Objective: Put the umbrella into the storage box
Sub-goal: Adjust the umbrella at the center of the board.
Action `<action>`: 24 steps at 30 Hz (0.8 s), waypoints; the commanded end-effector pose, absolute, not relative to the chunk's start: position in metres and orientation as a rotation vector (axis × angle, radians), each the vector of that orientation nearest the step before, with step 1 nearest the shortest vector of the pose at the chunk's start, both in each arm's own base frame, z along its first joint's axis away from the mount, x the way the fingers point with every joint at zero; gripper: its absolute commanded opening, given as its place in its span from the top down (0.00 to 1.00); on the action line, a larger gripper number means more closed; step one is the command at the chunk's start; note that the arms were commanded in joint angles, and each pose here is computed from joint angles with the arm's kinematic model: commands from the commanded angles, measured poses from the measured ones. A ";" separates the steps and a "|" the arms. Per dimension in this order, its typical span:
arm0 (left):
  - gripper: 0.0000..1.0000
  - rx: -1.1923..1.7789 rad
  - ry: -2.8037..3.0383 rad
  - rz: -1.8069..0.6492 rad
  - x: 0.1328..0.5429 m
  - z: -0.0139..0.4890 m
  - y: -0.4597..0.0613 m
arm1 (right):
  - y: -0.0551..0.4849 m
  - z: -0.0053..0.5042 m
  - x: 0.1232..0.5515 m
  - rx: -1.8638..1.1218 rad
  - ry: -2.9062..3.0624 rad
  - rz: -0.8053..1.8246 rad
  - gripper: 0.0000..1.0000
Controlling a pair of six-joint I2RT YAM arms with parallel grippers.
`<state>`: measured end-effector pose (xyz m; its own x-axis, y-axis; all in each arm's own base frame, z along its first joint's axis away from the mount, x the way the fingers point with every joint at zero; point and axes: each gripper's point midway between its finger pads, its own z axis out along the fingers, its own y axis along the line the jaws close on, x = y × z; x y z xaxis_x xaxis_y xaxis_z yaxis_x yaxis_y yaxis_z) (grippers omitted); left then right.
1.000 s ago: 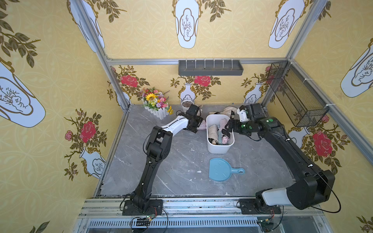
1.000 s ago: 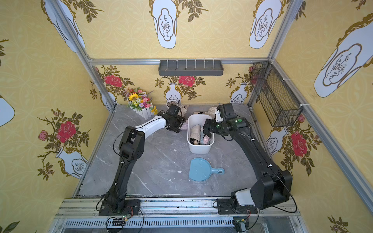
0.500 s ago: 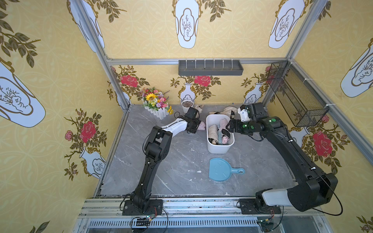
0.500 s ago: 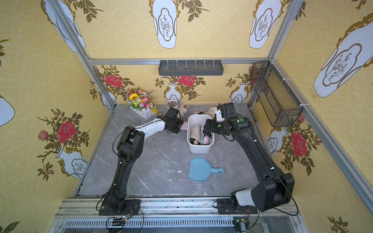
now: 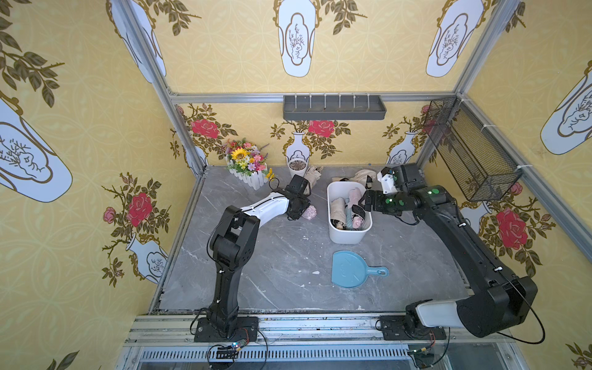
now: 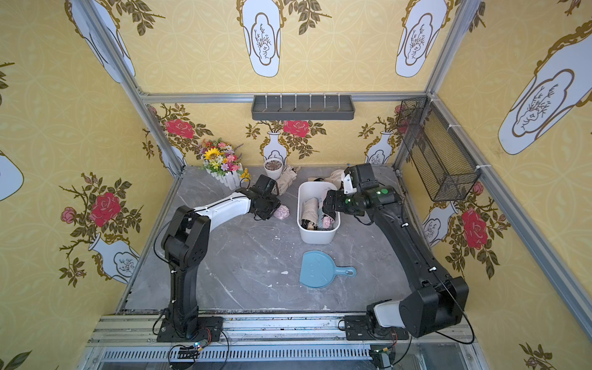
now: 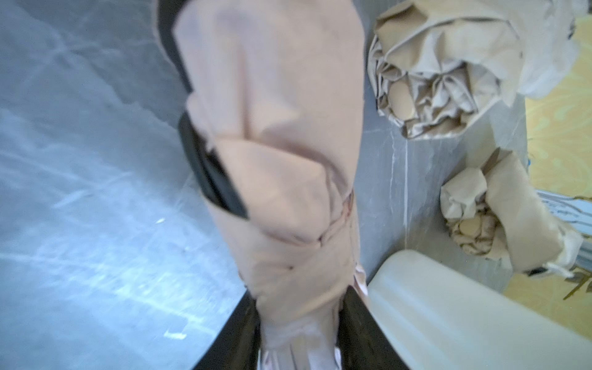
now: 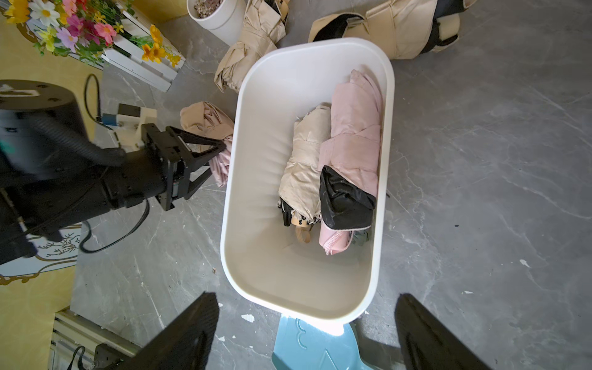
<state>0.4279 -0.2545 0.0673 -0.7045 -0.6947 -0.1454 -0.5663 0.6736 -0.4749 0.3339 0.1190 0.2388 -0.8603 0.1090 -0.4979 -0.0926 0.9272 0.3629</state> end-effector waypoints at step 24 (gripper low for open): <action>0.33 -0.511 2.761 -0.338 0.379 0.076 -0.226 | 0.129 0.224 0.324 0.013 2.613 0.576 0.10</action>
